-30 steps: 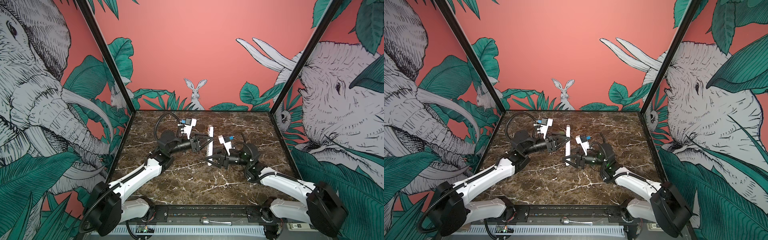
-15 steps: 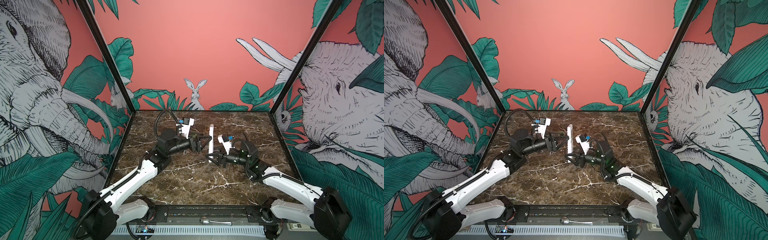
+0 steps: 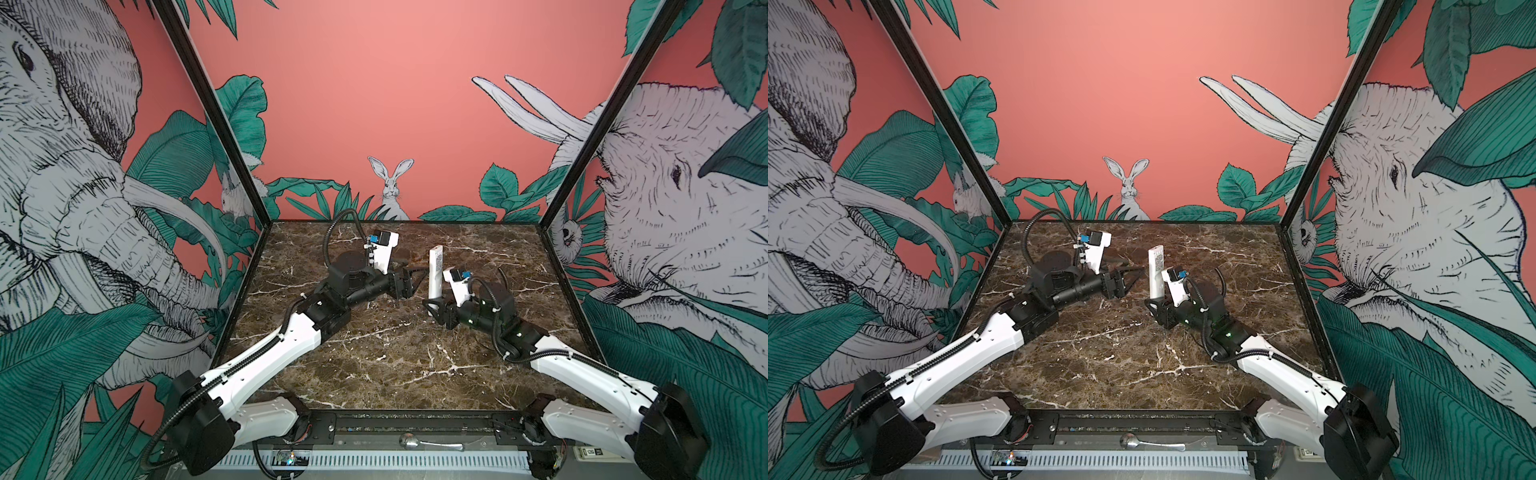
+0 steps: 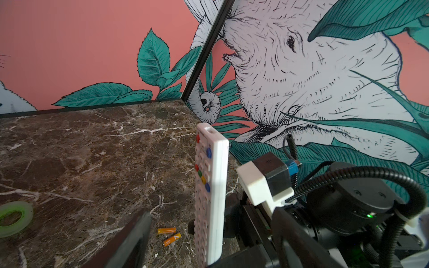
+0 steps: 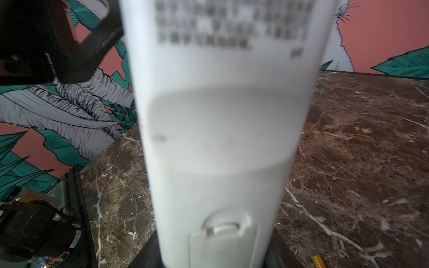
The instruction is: Load the batteries into the remote control
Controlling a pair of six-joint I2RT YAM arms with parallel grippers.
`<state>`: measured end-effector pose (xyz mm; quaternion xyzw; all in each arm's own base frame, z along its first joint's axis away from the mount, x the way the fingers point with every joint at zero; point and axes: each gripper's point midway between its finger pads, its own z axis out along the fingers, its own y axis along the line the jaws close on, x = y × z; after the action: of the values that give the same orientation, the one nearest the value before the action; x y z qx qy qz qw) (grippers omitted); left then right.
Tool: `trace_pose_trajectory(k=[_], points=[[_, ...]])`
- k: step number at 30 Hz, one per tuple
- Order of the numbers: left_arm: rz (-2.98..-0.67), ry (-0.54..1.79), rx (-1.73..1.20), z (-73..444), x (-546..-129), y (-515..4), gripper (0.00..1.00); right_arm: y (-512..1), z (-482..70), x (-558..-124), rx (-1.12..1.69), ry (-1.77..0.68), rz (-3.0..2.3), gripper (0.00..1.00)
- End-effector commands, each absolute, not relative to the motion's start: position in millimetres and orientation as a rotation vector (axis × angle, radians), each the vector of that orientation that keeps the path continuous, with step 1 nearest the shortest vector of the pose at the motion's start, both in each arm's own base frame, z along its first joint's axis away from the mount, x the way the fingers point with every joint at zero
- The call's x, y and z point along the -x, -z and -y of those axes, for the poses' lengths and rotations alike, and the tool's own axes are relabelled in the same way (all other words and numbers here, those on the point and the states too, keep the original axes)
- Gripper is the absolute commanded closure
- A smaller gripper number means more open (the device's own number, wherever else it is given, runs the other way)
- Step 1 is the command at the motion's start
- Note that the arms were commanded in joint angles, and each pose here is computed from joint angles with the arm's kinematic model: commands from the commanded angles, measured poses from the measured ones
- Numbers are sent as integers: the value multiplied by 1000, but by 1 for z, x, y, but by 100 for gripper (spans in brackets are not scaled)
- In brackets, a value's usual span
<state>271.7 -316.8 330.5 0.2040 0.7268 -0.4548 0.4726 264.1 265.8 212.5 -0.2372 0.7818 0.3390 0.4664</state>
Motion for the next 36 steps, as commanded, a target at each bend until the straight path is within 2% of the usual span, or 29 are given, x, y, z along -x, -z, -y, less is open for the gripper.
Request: trace_pose_trajectory(k=[1, 18, 36], points=[[-1744, 1097, -496, 323, -278, -340, 21, -218, -263, -276, 528, -779, -1909, 100], [-1812, 1039, -438, 349, -303, -318, 36, -198, -268, -281, 483, -750, -1962, 100], [-1882, 1001, -386, 361, -317, -296, 47, -196, -276, -280, 480, -750, -1960, 100]])
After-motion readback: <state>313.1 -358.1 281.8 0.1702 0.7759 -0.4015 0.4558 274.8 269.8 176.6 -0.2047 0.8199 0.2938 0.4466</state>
